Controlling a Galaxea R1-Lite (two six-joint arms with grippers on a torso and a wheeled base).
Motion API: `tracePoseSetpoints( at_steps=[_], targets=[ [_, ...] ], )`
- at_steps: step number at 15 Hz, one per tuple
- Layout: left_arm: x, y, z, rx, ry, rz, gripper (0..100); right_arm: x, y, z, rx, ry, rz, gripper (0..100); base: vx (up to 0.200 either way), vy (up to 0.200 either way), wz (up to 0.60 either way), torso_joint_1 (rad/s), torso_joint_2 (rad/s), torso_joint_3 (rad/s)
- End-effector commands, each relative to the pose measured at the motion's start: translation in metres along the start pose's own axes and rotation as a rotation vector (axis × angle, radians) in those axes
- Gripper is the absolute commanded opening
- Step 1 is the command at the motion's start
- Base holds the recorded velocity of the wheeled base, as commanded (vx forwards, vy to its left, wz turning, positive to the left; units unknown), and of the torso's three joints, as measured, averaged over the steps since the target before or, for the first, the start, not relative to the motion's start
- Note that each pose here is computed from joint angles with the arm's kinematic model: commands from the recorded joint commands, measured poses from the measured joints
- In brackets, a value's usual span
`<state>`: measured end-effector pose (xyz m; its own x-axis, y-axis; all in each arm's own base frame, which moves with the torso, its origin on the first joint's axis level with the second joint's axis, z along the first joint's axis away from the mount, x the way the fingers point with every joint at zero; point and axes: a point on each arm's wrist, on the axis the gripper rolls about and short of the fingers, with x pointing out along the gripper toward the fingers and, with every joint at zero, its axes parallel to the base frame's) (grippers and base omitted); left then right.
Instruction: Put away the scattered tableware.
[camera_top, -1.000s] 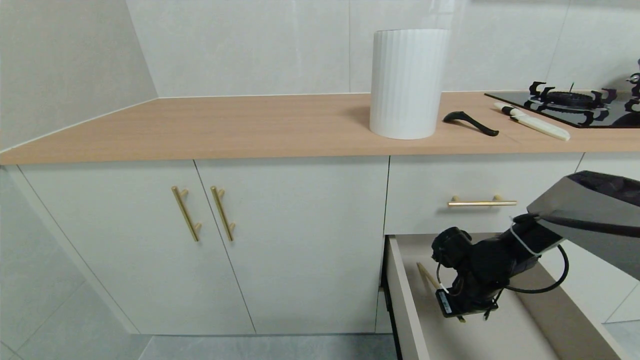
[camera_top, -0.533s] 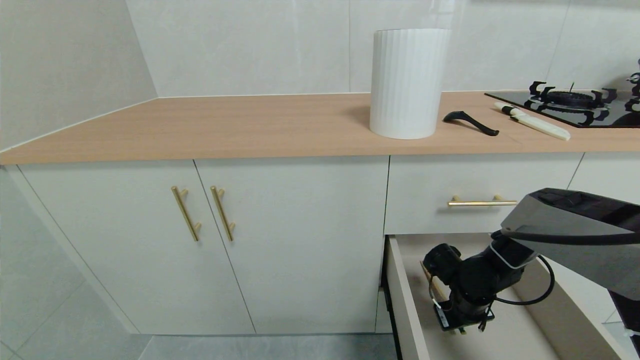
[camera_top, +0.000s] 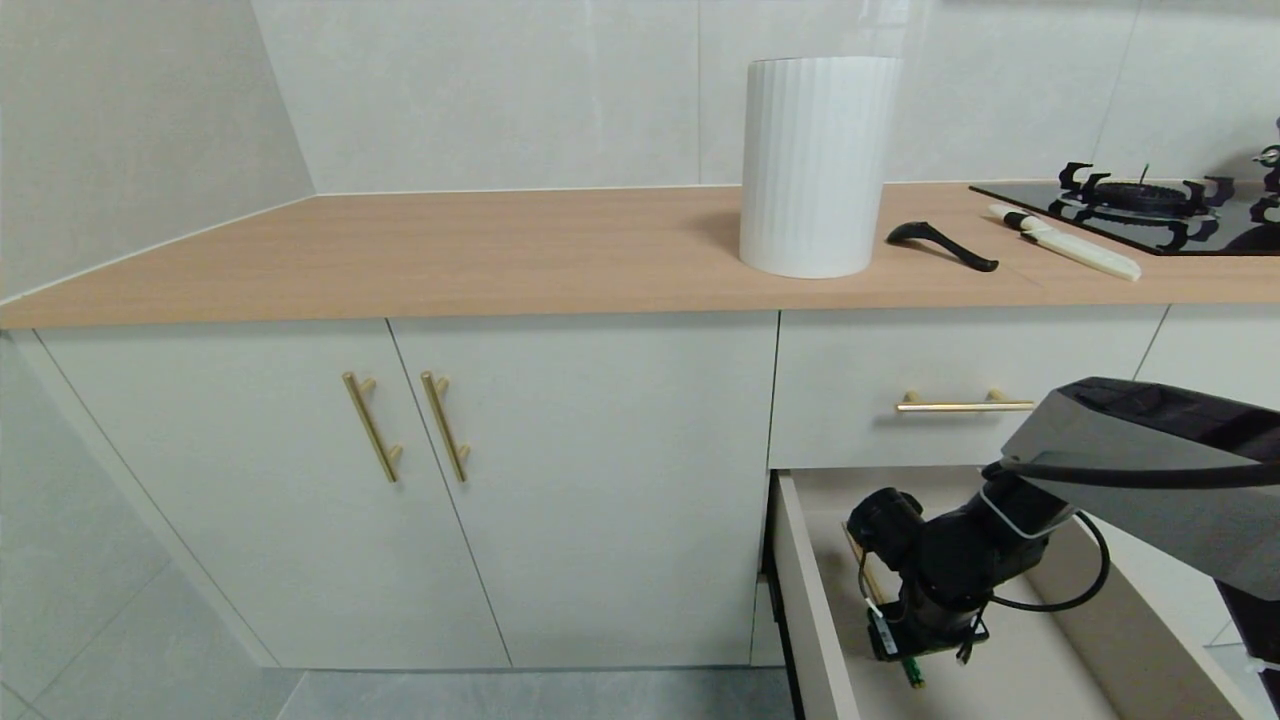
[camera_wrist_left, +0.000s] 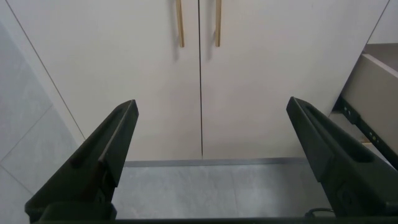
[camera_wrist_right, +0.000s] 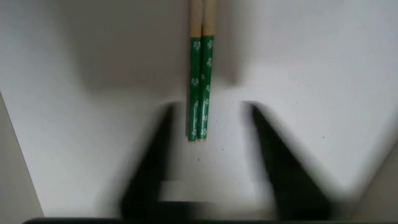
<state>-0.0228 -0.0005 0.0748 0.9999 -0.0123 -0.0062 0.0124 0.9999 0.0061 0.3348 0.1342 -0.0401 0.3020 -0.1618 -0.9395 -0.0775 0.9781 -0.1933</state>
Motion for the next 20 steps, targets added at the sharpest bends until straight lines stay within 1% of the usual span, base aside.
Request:
tracePoseSetpoints(
  at_steps=[1, 4, 5, 6, 7, 8, 9, 10, 12, 14, 16, 18, 20],
  targets=[
    [0.0, 0.0, 0.0, 0.0, 0.0, 0.0, 100, -0.002, 0.0, 0.0, 0.002, -0.004, 0.002, 100, 0.0, 0.0, 0.0, 0.0, 0.0, 0.0],
    [0.0, 0.0, 0.0, 0.0, 0.0, 0.0, 100, -0.009, -0.003, -0.001, 0.007, -0.006, 0.022, 100, 0.0, 0.0, 0.0, 0.0, 0.0, 0.0],
    [0.0, 0.0, 0.0, 0.0, 0.0, 0.002, 100, -0.022, -0.008, -0.001, 0.018, -0.016, 0.073, 100, 0.0, 0.0, 0.0, 0.0, 0.0, 0.0],
    [0.0, 0.0, 0.0, 0.0, 0.0, 0.0, 100, -0.043, -0.017, 0.001, 0.034, -0.05, 0.127, 100, 0.0, 0.0, 0.0, 0.0, 0.0, 0.0],
    [0.0, 0.0, 0.0, 0.0, 0.0, 0.0, 100, -0.064, -0.028, 0.004, 0.049, -0.094, 0.148, 100, 0.0, 0.0, 0.0, 0.0, 0.0, 0.0],
    [0.0, 0.0, 0.0, 0.0, 0.0, 0.0, 100, -0.068, -0.03, 0.005, 0.051, -0.105, 0.15, 100, 0.0, 0.0, 0.0, 0.0, 0.0, 0.0],
    [0.0, 0.0, 0.0, 0.0, 0.0, 0.0, 100, -0.098, -0.055, 0.004, 0.051, -0.174, 0.149, 100, 0.0, 0.0, 0.0, 0.0, 0.0, 0.0],
    [0.0, 0.0, 0.0, 0.0, 0.0, 0.0, 100, -0.116, -0.069, 0.001, 0.038, -0.22, 0.156, 100, 0.0, 0.0, 0.0, 0.0, 0.0, 0.0],
    [0.0, 0.0, 0.0, 0.0, 0.0, 0.0, 100, -0.146, -0.084, -0.003, 0.038, -0.302, 0.206, 100, 0.0, 0.0, 0.0, 0.0, 0.0, 0.0],
    [0.0, 0.0, 0.0, 0.0, 0.0, 0.002, 100, -0.182, -0.113, -0.011, 0.041, -0.407, 0.241, 100, 0.0, 0.0, 0.0, 0.0, 0.0, 0.0],
    [0.0, 0.0, 0.0, 0.0, 0.0, 0.0, 100, -0.2, -0.13, -0.018, 0.041, -0.466, 0.251, 100, 0.0, 0.0, 0.0, 0.001, -0.04, -0.033],
    [0.0, 0.0, 0.0, 0.0, 0.0, 0.0, 100, -0.203, -0.137, -0.023, 0.009, -0.481, 0.265, 100, 0.0, 0.0, 0.0, 0.024, -0.17, -0.246],
    [0.0, 0.0, 0.0, 0.0, 0.0, 0.0, 100, -0.202, -0.137, -0.023, 0.005, -0.479, 0.262, 100, 0.0, 0.0, 0.0, 0.066, -0.43, -0.339]
  ],
)
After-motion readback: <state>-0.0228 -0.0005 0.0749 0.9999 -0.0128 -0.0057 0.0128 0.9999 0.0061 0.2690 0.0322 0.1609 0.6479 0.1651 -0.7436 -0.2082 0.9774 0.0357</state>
